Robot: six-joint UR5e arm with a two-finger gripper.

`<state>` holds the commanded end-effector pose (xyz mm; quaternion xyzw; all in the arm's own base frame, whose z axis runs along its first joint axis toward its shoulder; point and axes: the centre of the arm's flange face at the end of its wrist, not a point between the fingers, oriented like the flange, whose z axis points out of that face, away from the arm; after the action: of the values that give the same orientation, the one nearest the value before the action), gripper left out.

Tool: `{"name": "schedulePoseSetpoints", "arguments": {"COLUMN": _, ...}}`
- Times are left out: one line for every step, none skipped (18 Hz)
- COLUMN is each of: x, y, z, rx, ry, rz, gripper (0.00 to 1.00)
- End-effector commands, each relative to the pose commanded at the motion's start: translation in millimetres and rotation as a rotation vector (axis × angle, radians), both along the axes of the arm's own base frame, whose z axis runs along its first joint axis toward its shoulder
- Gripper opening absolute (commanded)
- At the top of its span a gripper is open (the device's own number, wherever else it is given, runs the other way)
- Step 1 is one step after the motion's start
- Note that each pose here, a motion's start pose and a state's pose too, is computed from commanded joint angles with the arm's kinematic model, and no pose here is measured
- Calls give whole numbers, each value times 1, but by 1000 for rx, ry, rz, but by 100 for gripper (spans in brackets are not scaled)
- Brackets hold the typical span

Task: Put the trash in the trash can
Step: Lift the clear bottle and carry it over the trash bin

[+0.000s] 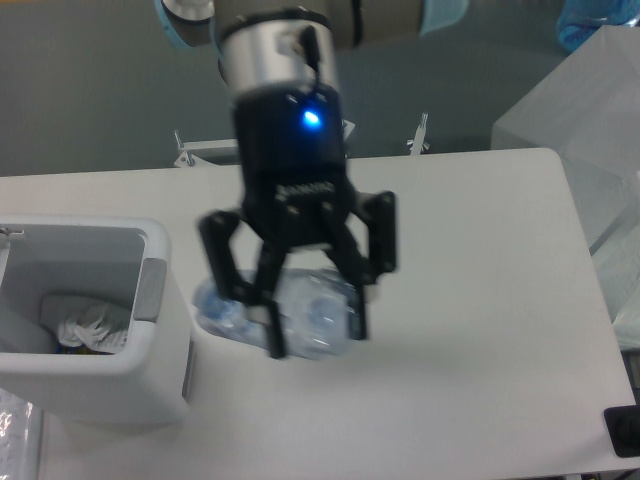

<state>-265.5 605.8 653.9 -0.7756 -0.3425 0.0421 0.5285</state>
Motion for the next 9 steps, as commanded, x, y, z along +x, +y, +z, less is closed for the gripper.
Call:
{"name": "schedulePoseSetpoints", "arguments": {"x": 14, "y": 4, "z": -5, "rx": -12, "ry": 2, "rz": -24, "gripper": 63}}
{"name": "schedulePoseSetpoints", "arguments": {"x": 22, "y": 7, "z": -12, "rx": -27, "ry": 0, "rz": -40, "gripper": 63}}
{"name": "schedulePoseSetpoints", "arguments": {"x": 33, "y": 11, "z": -17, "rx": -39, "ry": -1, "rz": -61, "gripper": 63}}
{"name": "schedulePoseSetpoints", "arguments": {"x": 48, "y": 17, "z": -23, "rx": -52, "ry": 1, "rz": -85, "gripper": 63}}
{"name": "schedulePoseSetpoints", "arguments": {"x": 58, "y": 20, "z": -29, "rx": -69, "ry": 8, "rz": -107, "gripper": 63}}
{"name": "schedulePoseSetpoints", "arguments": {"x": 67, "y": 24, "z": -35, "rx": -80, "ry": 7, "rz": -123, "gripper": 63}}
{"name": "schedulePoseSetpoints", "arguments": {"x": 78, "y": 28, "z": -39, "rx": -87, "ry": 5, "rz": -141, "gripper": 63}}
{"name": "schedulePoseSetpoints", "arguments": {"x": 83, "y": 30, "z": -42, "rx": -91, "ry": 2, "rz": -150, "gripper": 63}}
{"name": "schedulePoseSetpoints", "arguments": {"x": 85, "y": 31, "z": -44, "rx": -93, "ry": 1, "rz": -154, "gripper": 63}}
